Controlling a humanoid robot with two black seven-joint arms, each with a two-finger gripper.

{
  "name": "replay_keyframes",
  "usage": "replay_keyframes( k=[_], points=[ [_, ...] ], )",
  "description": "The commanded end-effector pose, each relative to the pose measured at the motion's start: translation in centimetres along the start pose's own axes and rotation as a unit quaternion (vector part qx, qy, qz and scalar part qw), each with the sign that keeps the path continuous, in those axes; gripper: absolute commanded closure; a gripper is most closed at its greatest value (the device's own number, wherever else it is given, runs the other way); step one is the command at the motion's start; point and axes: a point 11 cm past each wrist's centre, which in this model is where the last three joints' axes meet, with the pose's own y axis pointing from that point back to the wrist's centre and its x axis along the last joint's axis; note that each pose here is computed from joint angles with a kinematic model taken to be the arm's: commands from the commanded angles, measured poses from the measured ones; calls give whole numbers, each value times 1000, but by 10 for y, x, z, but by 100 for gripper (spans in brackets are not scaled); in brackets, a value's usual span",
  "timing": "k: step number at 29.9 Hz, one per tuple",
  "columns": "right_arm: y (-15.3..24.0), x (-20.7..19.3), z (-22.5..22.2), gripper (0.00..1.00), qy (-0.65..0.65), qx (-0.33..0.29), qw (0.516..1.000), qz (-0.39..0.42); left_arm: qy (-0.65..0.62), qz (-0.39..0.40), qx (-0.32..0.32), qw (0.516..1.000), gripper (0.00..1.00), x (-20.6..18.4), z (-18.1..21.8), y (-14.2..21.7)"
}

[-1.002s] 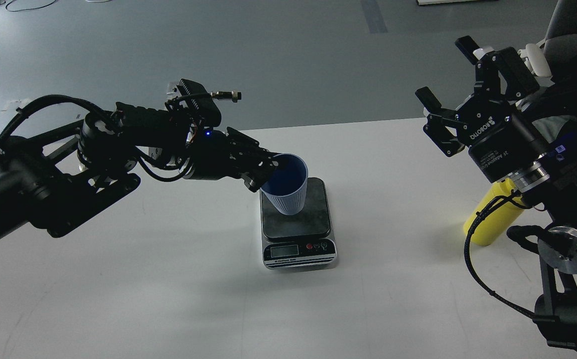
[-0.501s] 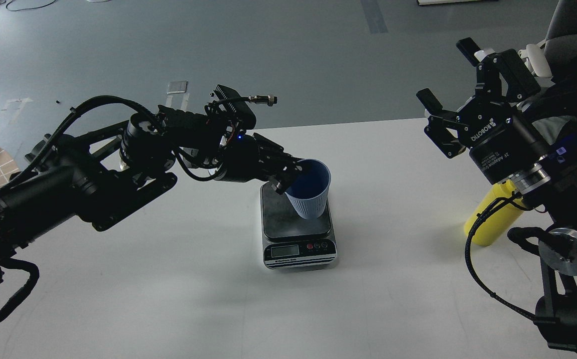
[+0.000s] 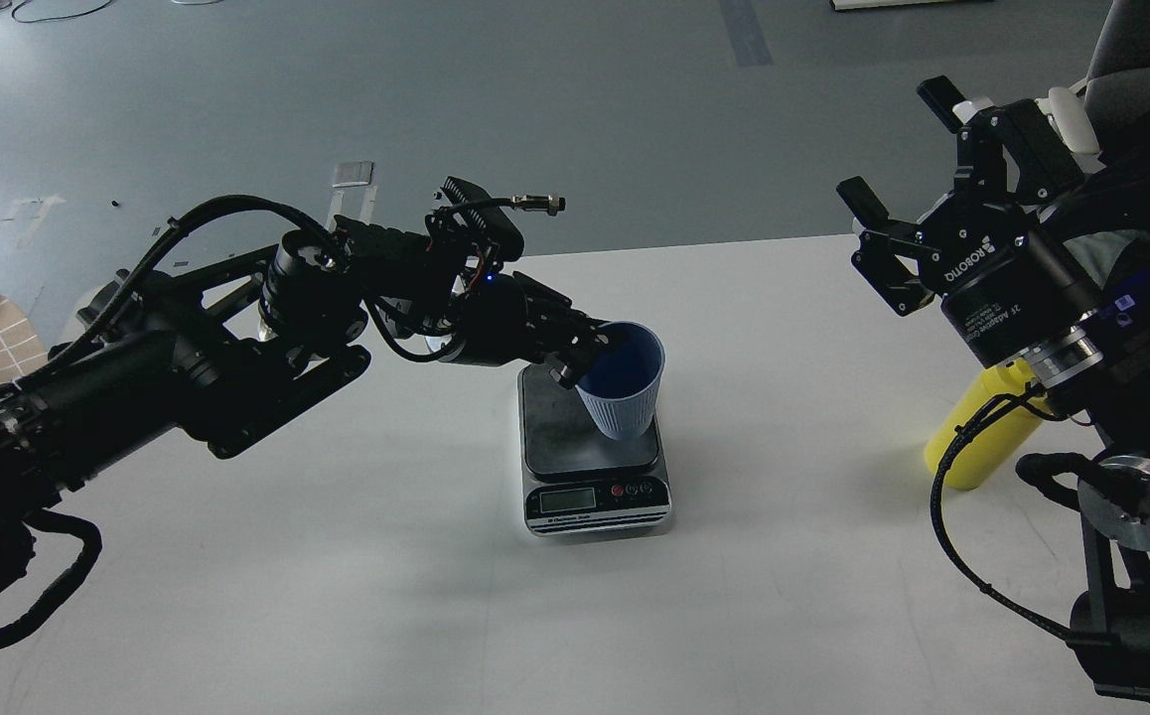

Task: Pour seasoning into cup on scale with both arms
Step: 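Open the left gripper and withdraw it away from the cup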

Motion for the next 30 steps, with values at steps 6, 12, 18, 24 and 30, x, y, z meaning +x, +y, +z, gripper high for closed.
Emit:
replay_keyframes(
  k=[6,12,18,24,30],
  points=[
    [0,0,0,0,0,-1,1000,0,12,5,-1,1000,39,1,-2,3],
    [0,0,0,0,0,-1,1000,0,12,5,1,1000,31,1,-3,5],
    [2,0,2,0,-1,-3,1000,2,48,29,9,998,18,2,-16,16],
    [1,1,1,0,0,-1,1000,2,143,146,8,979,2,28,-41,42],
    [1,1,0,0,-1,0,1000,2,278,310,6,909,2,54,-78,77]
  ],
)
